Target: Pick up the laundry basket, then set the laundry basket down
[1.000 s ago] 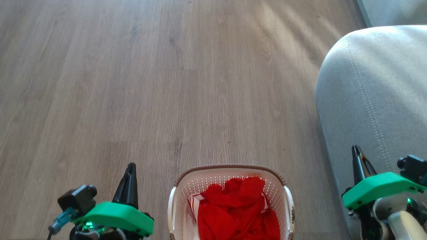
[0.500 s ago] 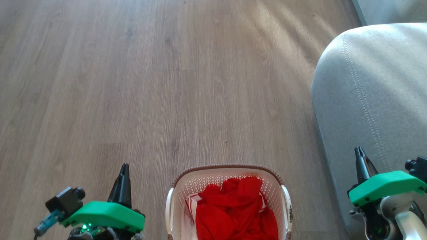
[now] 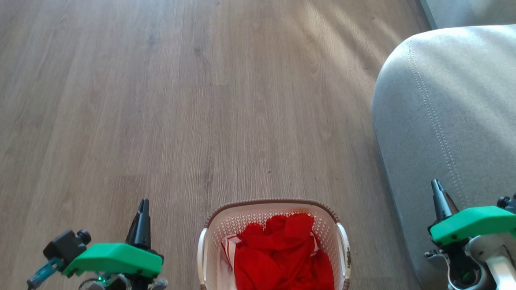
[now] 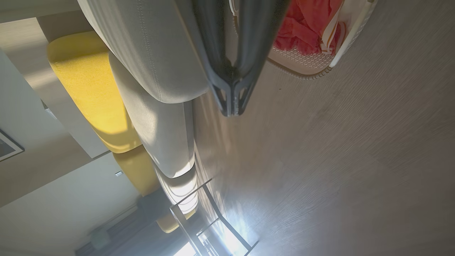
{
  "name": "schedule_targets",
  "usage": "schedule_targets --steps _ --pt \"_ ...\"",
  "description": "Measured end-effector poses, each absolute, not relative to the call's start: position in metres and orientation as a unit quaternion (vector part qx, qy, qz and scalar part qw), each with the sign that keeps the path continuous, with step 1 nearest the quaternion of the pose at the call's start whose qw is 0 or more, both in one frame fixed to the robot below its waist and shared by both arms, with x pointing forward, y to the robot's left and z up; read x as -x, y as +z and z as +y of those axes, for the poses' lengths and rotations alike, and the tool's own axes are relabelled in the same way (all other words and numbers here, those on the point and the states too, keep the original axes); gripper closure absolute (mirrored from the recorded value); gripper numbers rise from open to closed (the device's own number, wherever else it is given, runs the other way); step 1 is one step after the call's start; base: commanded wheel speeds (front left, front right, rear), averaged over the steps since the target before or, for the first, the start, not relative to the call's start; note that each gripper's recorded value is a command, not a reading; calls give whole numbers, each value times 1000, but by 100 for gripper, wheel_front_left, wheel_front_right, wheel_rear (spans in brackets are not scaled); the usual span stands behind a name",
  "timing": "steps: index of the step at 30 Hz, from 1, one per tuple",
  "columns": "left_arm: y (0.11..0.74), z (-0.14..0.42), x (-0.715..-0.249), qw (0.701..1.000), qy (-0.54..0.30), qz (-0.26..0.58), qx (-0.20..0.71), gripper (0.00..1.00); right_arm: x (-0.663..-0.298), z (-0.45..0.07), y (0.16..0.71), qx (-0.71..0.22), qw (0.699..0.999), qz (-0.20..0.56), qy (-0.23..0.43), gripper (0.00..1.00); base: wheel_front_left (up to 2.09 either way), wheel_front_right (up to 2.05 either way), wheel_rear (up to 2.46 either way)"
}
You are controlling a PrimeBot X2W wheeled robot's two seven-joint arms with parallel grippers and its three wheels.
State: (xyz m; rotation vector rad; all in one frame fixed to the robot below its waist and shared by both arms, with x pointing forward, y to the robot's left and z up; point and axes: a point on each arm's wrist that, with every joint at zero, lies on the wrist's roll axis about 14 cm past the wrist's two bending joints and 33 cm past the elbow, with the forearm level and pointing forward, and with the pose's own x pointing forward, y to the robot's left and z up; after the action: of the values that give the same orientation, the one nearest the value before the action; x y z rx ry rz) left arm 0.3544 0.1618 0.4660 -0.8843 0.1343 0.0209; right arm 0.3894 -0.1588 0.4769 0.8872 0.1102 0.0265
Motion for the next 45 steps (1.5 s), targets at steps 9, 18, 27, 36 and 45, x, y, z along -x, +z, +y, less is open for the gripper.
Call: schedule_targets --steps 9,18,27,36,45 --pt "465 167 -356 879 19 65 472 100 -388 -168 476 -472 880 53 -2 100 0 0 0" --pt "466 171 -360 855 25 65 515 100 -387 -174 476 -514 856 52 -12 100 0 0 0" --pt "469 172 -364 828 24 64 556 100 -385 -182 476 -555 830 50 -21 100 0 0 0" --pt "469 175 -366 800 25 62 596 100 -384 -188 477 -595 802 44 -27 100 0 0 0" --pt "469 178 -367 770 30 62 635 100 -382 -195 478 -633 773 37 -34 100 0 0 0"
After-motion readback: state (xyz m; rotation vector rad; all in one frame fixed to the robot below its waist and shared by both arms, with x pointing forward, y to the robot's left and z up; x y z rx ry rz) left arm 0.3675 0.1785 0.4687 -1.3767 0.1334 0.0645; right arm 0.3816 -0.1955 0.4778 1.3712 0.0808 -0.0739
